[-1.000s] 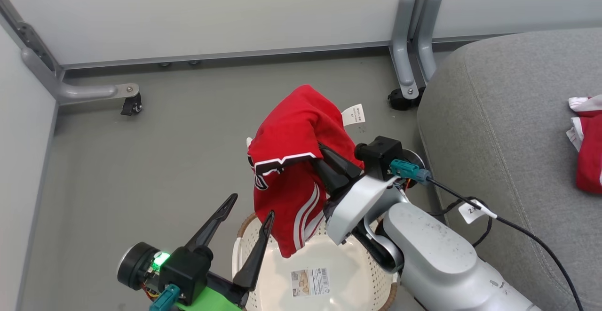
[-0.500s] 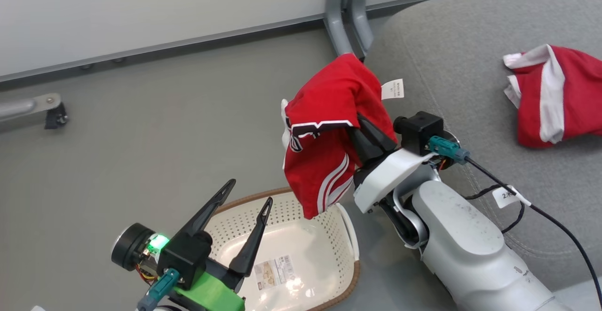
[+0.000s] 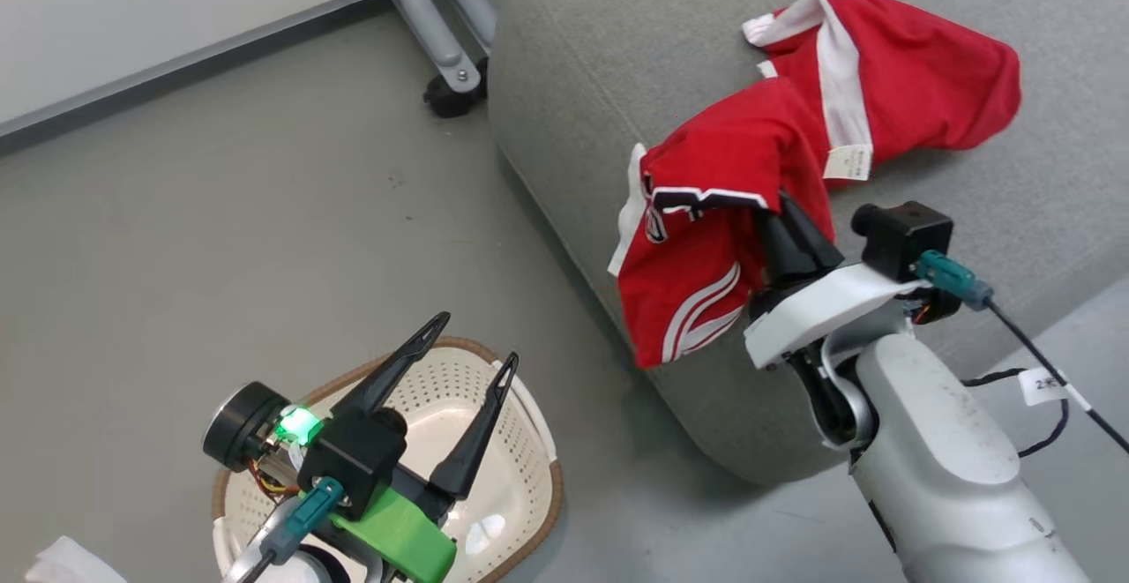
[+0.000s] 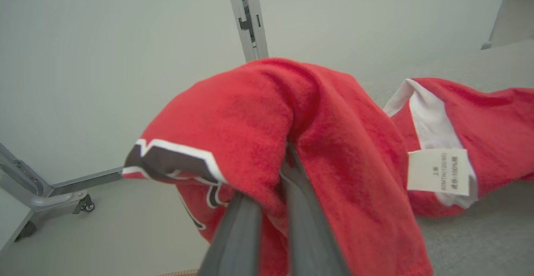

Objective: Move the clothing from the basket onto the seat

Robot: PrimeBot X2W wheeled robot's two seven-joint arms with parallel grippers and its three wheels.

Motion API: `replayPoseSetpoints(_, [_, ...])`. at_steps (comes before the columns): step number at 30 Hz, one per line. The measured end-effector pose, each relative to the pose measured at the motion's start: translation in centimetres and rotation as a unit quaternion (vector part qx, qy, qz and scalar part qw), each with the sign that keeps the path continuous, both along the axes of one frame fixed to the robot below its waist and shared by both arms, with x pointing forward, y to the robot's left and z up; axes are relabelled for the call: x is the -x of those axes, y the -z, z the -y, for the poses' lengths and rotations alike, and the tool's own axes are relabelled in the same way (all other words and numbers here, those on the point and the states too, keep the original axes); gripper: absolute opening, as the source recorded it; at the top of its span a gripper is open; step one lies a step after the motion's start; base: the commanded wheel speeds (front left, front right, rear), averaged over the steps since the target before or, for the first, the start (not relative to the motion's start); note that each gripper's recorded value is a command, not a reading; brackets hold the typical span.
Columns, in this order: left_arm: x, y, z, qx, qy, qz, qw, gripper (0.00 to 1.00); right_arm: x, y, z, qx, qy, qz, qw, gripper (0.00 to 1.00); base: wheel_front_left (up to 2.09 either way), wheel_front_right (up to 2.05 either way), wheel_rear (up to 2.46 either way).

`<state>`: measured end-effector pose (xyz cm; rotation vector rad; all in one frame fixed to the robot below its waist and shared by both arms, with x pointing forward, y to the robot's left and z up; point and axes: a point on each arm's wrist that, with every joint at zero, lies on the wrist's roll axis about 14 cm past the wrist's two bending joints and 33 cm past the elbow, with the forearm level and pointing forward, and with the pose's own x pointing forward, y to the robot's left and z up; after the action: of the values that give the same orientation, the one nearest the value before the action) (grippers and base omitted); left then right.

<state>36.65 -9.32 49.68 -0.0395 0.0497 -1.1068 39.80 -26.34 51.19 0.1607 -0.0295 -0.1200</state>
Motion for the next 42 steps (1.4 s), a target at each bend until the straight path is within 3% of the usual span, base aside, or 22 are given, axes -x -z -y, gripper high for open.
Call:
replayPoseSetpoints(5, [-0.2, 0.4, 2.0, 0.008, 0.035, -0.005, 0.999, 1.0, 1.2, -1.2, 5.2, 0.027, 0.068, 0.007, 0.997, 0.0, 0.0, 0.0, 0.0])
replayPoseSetpoints(16, [-2.4, 1.5, 2.6, 0.022, 0.055, -0.005, 0.998, 1.0, -3.3, -9.6, 14.2, 0.102, 0.152, 0.084, 0.98, 0.0, 0.0, 0.0, 0.0])
replayPoseSetpoints(19, [-3.6, 2.1, 2.0, 0.017, 0.049, 0.002, 0.999, 1.0, -4.7, -10.2, 16.3, 0.109, 0.172, 0.088, 0.975, 0.0, 0.0, 0.0, 0.0])
replayPoseSetpoints(22, [-4.7, 2.8, 1.5, 0.016, 0.043, 0.004, 0.999, 1.0, -6.0, -8.8, 17.9, 0.105, 0.191, 0.07, 0.973, 0.0, 0.0, 0.0, 0.0])
replayPoseSetpoints(29, [-6.9, 6.3, -0.2, 0.003, 0.022, -0.02, 1.0, 1.0, -8.8, 1.3, 17.6, 0.062, 0.198, -0.035, 0.978, 0.0, 0.0, 0.0, 0.0])
replayPoseSetpoints(30, [-7.0, 6.9, -0.5, 0.0, 0.018, -0.026, 1.0, 1.0, -8.9, 2.8, 17.4, 0.053, 0.2, -0.05, 0.977, 0.24, 0.0, 0.0, 0.0])
replayPoseSetpoints(32, [-7.2, 8.0, -1.0, -0.006, 0.012, -0.036, 0.999, 1.0, -8.7, 5.3, 17.1, 0.044, 0.203, -0.074, 0.975, 1.0, 0.0, 0.0, 0.0])
replayPoseSetpoints(36, [-7.5, 9.5, -1.7, -0.012, 0.002, -0.052, 0.999, 1.0, -8.1, 8.4, 16.5, 0.032, 0.206, -0.102, 0.973, 1.0, 0.0, 0.0, 0.0])
replayPoseSetpoints(42, [-7.5, 9.0, -1.7, -0.008, -0.004, -0.045, 0.999, 1.0, -6.0, 8.6, 16.2, 0.035, 0.212, -0.103, 0.971, 1.0, 0.0, 0.0, 0.0])
